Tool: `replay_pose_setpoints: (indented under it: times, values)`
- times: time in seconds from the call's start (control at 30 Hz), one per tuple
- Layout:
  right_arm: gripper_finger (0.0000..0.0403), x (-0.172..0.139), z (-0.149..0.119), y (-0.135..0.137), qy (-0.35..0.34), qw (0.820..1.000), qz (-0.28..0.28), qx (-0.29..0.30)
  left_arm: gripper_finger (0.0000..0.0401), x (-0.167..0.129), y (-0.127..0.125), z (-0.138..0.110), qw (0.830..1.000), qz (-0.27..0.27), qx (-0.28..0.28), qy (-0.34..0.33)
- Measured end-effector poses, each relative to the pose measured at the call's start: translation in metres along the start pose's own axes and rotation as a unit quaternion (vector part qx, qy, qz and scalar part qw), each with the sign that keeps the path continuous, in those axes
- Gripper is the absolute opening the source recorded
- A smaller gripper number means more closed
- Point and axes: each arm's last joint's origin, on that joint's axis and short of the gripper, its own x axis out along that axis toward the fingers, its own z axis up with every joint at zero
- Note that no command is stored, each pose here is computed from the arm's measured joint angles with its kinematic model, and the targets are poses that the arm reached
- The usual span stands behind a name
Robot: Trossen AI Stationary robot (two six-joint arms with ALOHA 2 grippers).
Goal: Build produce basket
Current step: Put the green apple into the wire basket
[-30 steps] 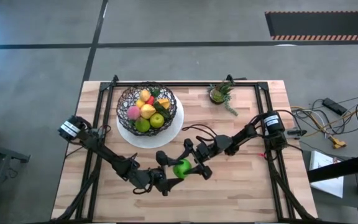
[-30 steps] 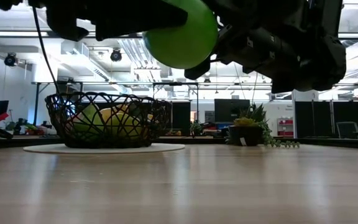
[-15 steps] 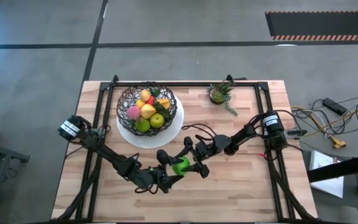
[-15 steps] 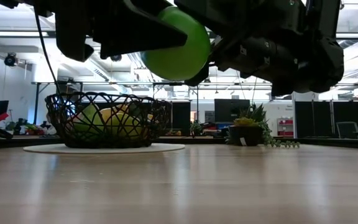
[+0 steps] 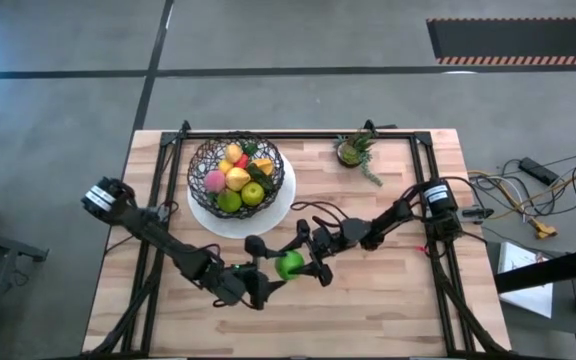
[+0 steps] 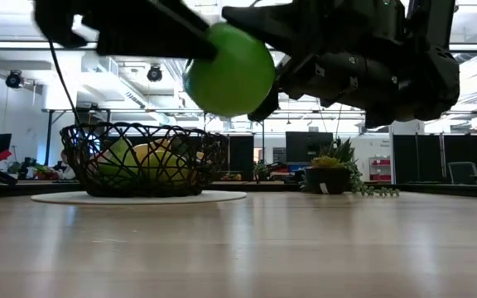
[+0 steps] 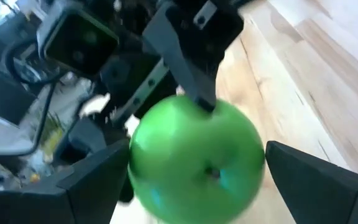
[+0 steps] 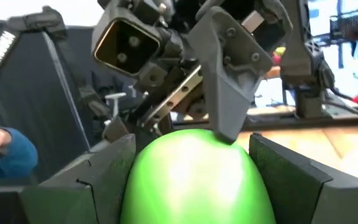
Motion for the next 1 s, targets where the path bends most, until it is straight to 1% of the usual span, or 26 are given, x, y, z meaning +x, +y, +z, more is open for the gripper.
replay_pose_setpoints:
  times: [0.13, 0.27, 0.4, 0.53, 0.67, 0.8, 0.9, 1.0]
  values:
    - [0.0281, -0.005, -0.004, -0.001, 0.010, 1.000, -0.025, 0.002, 0.0356, -0.010, -0.002, 0.000, 1.000, -0.002, -0.006, 0.008]
    - [0.0281, -0.017, -0.009, 0.004, 0.005, 0.999, -0.048, 0.001, 0.0356, -0.019, -0.009, -0.004, 1.000, 0.008, 0.007, 0.014]
    - [0.0281, -0.029, -0.014, 0.013, -0.003, 0.998, -0.057, 0.006, 0.0356, -0.018, -0.018, -0.014, 0.999, 0.042, -0.005, 0.027]
    - [0.0281, -0.026, -0.014, 0.020, -0.006, 0.998, -0.060, 0.000, 0.0357, -0.003, -0.029, -0.026, 0.995, 0.080, -0.050, 0.031]
    - [0.0281, -0.021, -0.012, 0.023, -0.014, 0.998, -0.052, -0.016, 0.0357, 0.017, -0.041, -0.032, 0.990, 0.100, -0.098, 0.001]
    - [0.0281, -0.020, -0.010, 0.023, -0.018, 0.998, -0.053, -0.020, 0.0357, 0.027, -0.046, -0.038, 0.978, 0.158, -0.136, -0.013]
    - [0.0281, -0.021, -0.008, 0.023, -0.019, 0.998, -0.053, -0.025, 0.0357, 0.030, -0.047, -0.039, 0.974, 0.161, -0.159, -0.027]
    - [0.0281, -0.019, -0.007, 0.023, -0.022, 0.998, -0.052, -0.035, 0.0357, 0.035, -0.044, -0.036, 0.971, 0.135, -0.188, -0.053]
